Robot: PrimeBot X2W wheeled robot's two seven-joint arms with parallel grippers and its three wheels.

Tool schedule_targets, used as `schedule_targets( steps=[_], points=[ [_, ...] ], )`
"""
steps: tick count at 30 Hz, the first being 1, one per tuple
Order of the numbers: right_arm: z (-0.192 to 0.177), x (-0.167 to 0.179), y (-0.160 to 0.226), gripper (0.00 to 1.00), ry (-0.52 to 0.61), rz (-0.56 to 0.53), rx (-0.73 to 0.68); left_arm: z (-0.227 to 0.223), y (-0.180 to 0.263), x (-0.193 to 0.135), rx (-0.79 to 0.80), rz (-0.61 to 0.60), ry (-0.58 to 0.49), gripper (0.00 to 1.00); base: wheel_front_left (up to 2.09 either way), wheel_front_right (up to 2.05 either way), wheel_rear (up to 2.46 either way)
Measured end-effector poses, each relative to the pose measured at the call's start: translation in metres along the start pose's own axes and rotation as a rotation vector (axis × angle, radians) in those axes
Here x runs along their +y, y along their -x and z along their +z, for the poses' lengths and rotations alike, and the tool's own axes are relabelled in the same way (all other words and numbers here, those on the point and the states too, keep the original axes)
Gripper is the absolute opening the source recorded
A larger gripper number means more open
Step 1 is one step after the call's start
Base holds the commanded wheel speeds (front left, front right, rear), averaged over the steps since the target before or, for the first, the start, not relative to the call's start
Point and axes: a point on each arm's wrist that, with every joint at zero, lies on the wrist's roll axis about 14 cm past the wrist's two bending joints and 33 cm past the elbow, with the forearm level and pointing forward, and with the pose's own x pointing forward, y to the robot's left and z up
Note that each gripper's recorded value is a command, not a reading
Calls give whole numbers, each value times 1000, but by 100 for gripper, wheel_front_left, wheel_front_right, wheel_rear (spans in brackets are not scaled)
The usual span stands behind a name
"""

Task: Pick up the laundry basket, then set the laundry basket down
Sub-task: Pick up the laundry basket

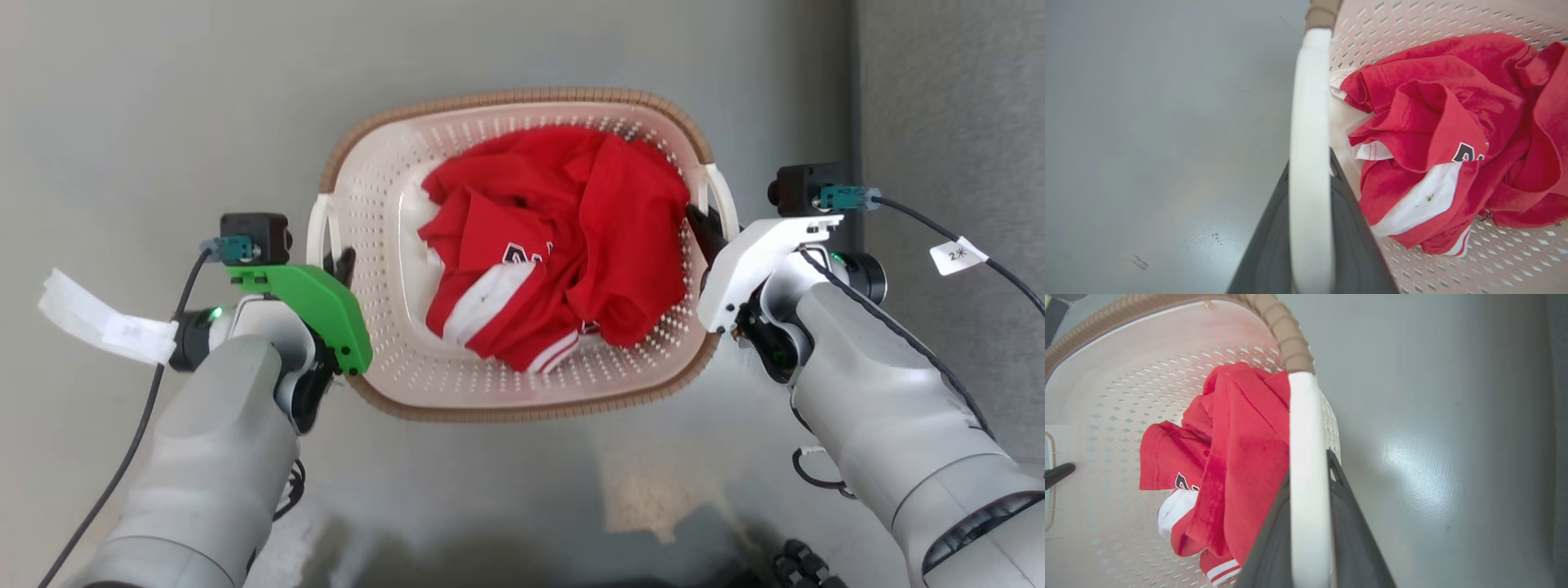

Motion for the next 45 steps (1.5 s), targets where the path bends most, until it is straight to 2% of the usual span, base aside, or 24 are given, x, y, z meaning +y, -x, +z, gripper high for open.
schedule_targets(
  steps=[14, 28, 37, 45],
  points=[
    [8, 21, 48, 0, 15, 11, 27, 7, 48, -24, -14, -7, 2, 0, 0, 0, 0],
    [-5, 40, 97, 0, 40, 24, 58, -13, 95, -45, -14, -12, -19, 0, 0, 0, 0],
    [-31, 49, 128, 0, 35, 30, 96, -36, 121, -55, 11, -14, -32, 0, 0, 0, 0],
    [-24, 54, 146, 0, 57, 32, 73, -31, 136, -67, -1, -30, -42, 0, 0, 0, 0]
  ],
)
